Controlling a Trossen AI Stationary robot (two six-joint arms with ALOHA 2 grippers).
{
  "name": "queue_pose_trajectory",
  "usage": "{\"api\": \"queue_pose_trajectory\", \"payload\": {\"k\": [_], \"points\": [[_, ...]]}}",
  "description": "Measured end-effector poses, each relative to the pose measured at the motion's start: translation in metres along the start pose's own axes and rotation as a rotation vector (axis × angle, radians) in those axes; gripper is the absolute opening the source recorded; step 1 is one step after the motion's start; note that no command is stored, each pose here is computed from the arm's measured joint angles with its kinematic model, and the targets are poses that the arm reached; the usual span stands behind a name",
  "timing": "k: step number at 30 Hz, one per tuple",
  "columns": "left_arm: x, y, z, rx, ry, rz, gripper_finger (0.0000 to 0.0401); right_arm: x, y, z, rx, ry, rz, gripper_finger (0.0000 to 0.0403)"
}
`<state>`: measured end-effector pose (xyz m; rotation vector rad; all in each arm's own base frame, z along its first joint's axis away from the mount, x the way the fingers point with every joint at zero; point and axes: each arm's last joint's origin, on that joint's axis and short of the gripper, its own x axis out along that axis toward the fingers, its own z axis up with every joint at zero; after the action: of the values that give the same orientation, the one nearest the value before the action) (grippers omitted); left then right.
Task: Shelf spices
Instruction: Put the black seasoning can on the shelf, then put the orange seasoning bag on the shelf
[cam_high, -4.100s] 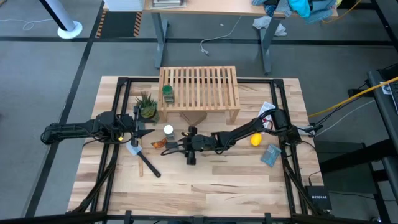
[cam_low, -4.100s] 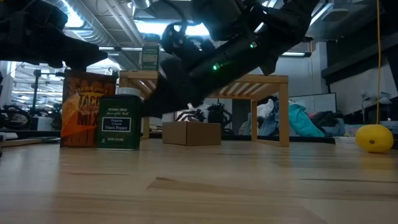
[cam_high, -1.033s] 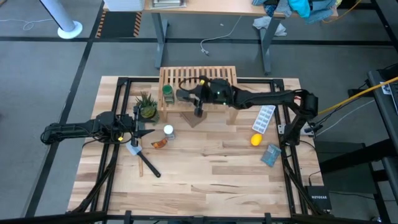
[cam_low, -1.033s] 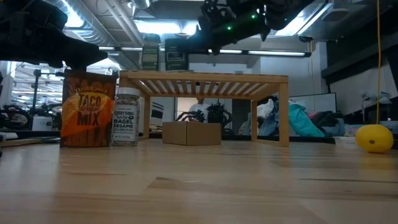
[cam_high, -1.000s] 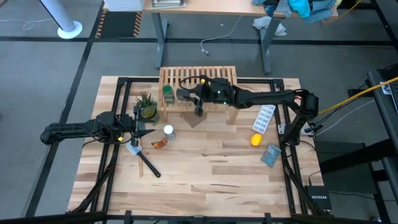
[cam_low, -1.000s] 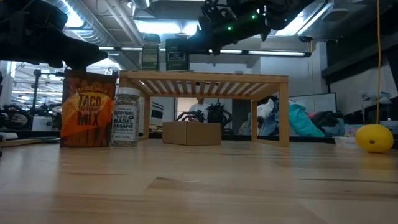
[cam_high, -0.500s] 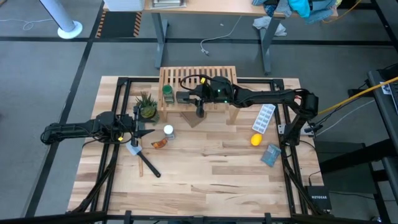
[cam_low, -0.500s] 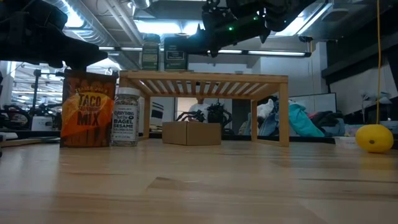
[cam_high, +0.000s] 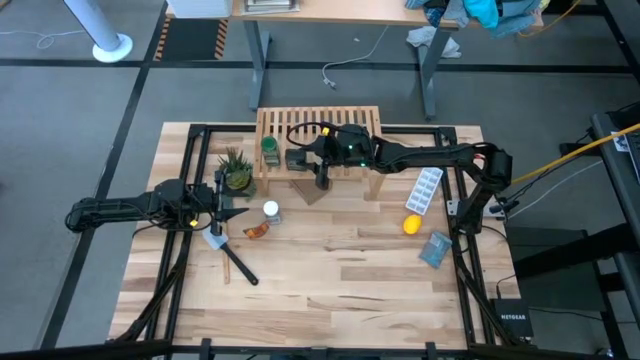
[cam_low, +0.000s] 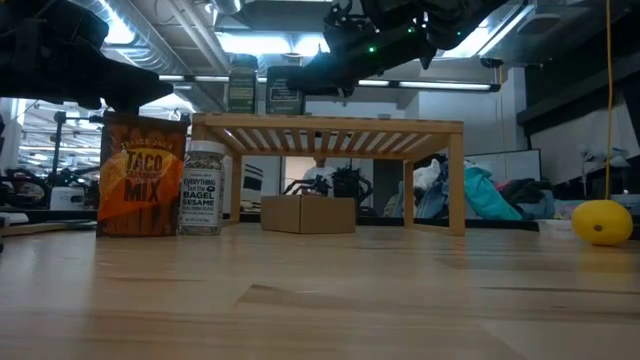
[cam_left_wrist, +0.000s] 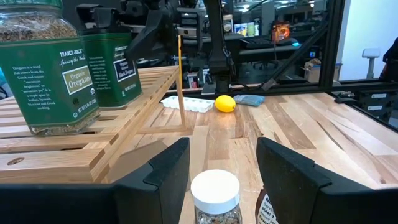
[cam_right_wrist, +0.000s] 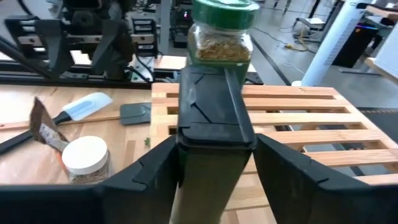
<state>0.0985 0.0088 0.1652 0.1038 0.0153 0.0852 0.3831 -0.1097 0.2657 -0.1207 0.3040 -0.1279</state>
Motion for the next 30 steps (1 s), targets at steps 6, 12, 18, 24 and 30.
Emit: {"api": "queue_pose_trajectory", "payload": {"k": [6,12,18,24,30], "points": [[0.0,0.0,0.0,0.0,0.0,0.0,0.018,0.0,0.0,0.001,-0.001,-0.011,-0.003,0.0212],[0.0,0.0,0.0,0.0,0.0,0.0,0.018,0.0,-0.001,0.006,-0.007,-0.064,0.004,0.0208],[0.0,0.0,0.0,0.0,0.0,0.0,0.018,-0.001,-0.001,0.008,0.012,-0.082,0.004,0.0208],[0.0,0.0,0.0,0.0,0.001,0.0,0.018,-0.001,-0.001,0.011,0.008,-0.11,-0.001,0.0209],[0.0,0.0,0.0,0.0,0.0,0.0,0.018,-0.002,-0.002,0.019,-0.001,-0.192,0.007,0.0209]]}}
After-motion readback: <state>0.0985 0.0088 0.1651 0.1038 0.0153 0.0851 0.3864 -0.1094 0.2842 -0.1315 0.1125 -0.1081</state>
